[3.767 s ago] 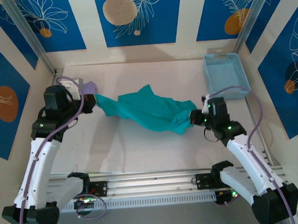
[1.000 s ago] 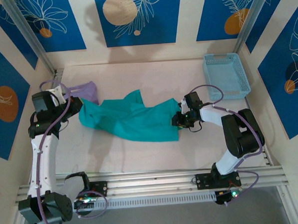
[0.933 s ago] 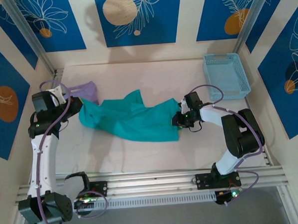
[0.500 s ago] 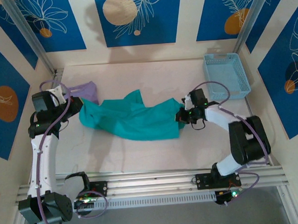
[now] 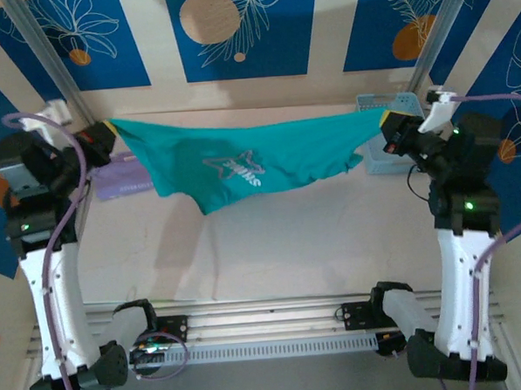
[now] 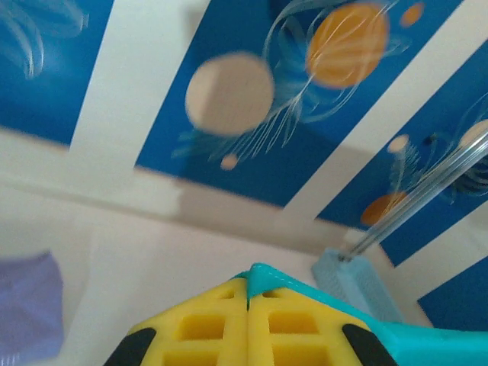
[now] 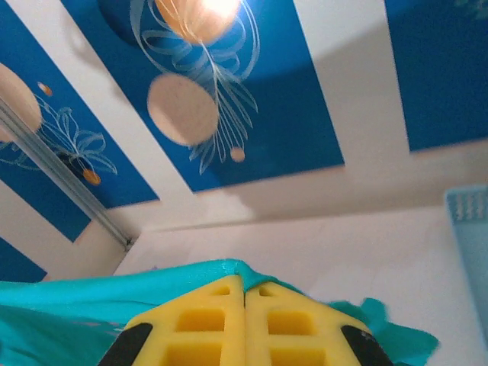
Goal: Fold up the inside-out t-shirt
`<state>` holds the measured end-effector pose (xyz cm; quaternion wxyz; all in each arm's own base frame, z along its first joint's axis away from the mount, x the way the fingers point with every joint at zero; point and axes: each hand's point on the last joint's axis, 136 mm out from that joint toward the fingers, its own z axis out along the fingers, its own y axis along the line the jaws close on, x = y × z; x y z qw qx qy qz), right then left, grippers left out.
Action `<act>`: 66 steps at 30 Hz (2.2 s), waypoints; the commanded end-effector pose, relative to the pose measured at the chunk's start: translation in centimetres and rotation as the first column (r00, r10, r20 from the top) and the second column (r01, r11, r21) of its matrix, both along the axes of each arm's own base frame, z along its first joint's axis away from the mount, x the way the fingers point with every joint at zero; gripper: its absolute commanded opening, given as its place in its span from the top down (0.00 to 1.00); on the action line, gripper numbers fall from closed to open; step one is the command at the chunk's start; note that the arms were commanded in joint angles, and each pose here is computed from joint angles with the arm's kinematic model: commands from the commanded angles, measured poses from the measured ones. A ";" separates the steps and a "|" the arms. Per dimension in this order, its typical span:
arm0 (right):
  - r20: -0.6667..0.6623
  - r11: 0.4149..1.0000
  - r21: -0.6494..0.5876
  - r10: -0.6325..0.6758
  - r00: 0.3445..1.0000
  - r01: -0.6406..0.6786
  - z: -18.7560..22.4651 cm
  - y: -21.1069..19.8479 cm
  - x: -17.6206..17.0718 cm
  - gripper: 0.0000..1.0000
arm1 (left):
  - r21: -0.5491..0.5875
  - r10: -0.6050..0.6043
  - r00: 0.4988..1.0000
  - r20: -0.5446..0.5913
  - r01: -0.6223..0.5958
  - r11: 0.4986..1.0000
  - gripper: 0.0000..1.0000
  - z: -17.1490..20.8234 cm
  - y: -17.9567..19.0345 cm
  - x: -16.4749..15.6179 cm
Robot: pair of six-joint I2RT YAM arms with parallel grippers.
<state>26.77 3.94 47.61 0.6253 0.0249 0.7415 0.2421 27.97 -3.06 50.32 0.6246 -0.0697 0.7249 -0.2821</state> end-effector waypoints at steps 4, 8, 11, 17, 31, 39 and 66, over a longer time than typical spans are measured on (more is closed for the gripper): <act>0.000 0.999 -0.041 -0.006 1.000 0.006 0.8 0.2 -2.8 1.00 | 0.022 0.093 0.995 0.023 -0.094 0.995 1.00 2.4 1.3 -1.5; -0.078 0.999 0.018 0.046 0.996 -0.045 -2.7 0.8 -0.3 1.00 | 0.058 0.139 0.988 -0.074 -0.135 0.989 1.00 -2.2 2.5 1.6; -0.162 0.996 0.039 0.090 0.983 -0.085 -6.3 1.9 3.3 1.00 | 0.109 0.139 0.976 -0.169 -0.121 0.987 1.00 -6.3 2.1 5.2; -0.243 0.994 -0.029 0.099 0.965 -0.110 -10.1 3.8 11.2 1.00 | 0.152 0.107 0.952 -0.288 -0.065 0.986 1.00 -11.0 0.4 12.8; -0.044 0.981 -0.167 0.095 0.994 -0.101 -0.6 3.2 7.8 1.00 | 0.149 0.064 0.998 0.002 -0.064 0.987 1.00 1.5 -0.1 8.1; 0.194 0.981 -0.190 0.062 0.979 -0.025 6.5 2.4 -4.5 1.00 | 0.142 0.066 0.937 0.343 -0.121 0.982 1.00 10.9 -0.8 -6.1; -0.221 0.973 -0.225 0.000 0.975 -0.051 -14.0 2.7 18.0 0.98 | 0.212 0.066 0.981 -0.182 -0.027 0.977 1.00 -13.3 -1.3 21.8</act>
